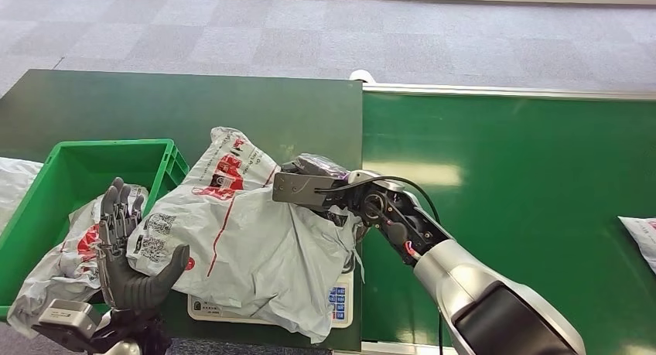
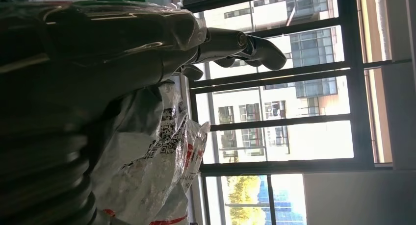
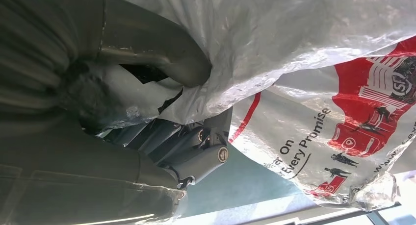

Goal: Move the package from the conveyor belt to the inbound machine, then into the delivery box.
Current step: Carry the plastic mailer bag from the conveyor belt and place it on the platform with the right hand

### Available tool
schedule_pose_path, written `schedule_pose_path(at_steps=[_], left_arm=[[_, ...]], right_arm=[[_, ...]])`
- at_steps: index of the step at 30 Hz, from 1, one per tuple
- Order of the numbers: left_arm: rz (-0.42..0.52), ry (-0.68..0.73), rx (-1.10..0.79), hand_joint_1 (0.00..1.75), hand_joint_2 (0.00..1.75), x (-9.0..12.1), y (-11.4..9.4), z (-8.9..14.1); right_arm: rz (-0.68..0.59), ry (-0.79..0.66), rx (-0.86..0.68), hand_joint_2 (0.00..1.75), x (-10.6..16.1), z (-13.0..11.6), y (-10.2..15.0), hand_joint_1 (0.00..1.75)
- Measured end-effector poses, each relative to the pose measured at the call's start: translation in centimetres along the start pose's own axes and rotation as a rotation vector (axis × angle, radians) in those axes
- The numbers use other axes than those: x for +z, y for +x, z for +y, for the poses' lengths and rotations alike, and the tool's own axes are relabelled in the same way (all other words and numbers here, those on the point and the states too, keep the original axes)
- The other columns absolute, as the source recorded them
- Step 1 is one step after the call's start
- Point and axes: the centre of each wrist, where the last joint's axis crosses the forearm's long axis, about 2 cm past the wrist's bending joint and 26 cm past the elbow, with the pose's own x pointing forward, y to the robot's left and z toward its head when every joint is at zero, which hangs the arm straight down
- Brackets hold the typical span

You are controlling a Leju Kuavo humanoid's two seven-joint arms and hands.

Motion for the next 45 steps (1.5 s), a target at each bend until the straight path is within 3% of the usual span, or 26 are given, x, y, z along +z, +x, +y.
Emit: schedule_pose_path(at_steps=[14,15,18,19,20,24,30,39,45], left_arm=[[0.004,0.001,-0.002,0.0,1.75,0.2,0.0,0.0],[0.005,0.001,-0.003,0.0,1.75,0.2,0.1,0.1],[0.003,-0.004,-0.007,0.0,1.75,0.3,0.1,0.1],[0.002,-0.005,-0.009,0.0,1.75,0.3,0.1,0.1],[0.001,-0.006,-0.011,0.0,1.75,0.3,0.2,0.0],[-0.003,-0.004,-0.012,0.0,1.75,0.1,0.2,-0.1],[-0.01,-0.023,0.004,0.0,1.75,-0.6,-0.3,-0.6],[0.001,-0.084,0.026,0.0,1.75,-0.3,-0.7,-1.6],[0.005,-0.121,0.042,0.0,1.75,-0.2,-0.8,-2.3]], right_arm=[[0.045,-0.028,0.032,1.75,0.0,0.0,-0.2,1.75],[0.057,-0.041,0.037,1.75,0.0,0.0,-0.2,1.5],[0.086,-0.085,0.046,1.75,0.1,0.0,-0.5,0.25],[0.091,-0.098,0.044,1.75,0.1,0.0,-0.6,0.06],[0.094,-0.111,0.04,1.75,0.2,-0.1,-0.7,0.0],[0.069,-0.208,-0.001,1.75,0.7,0.0,-1.5,0.0],[-0.047,-0.444,-0.257,1.75,2.8,-0.4,-3.6,0.0],[-0.182,-0.54,-0.458,1.75,4.1,0.5,-3.8,0.0],[-0.225,-0.543,-0.529,1.75,3.9,3.0,-3.3,0.0]])
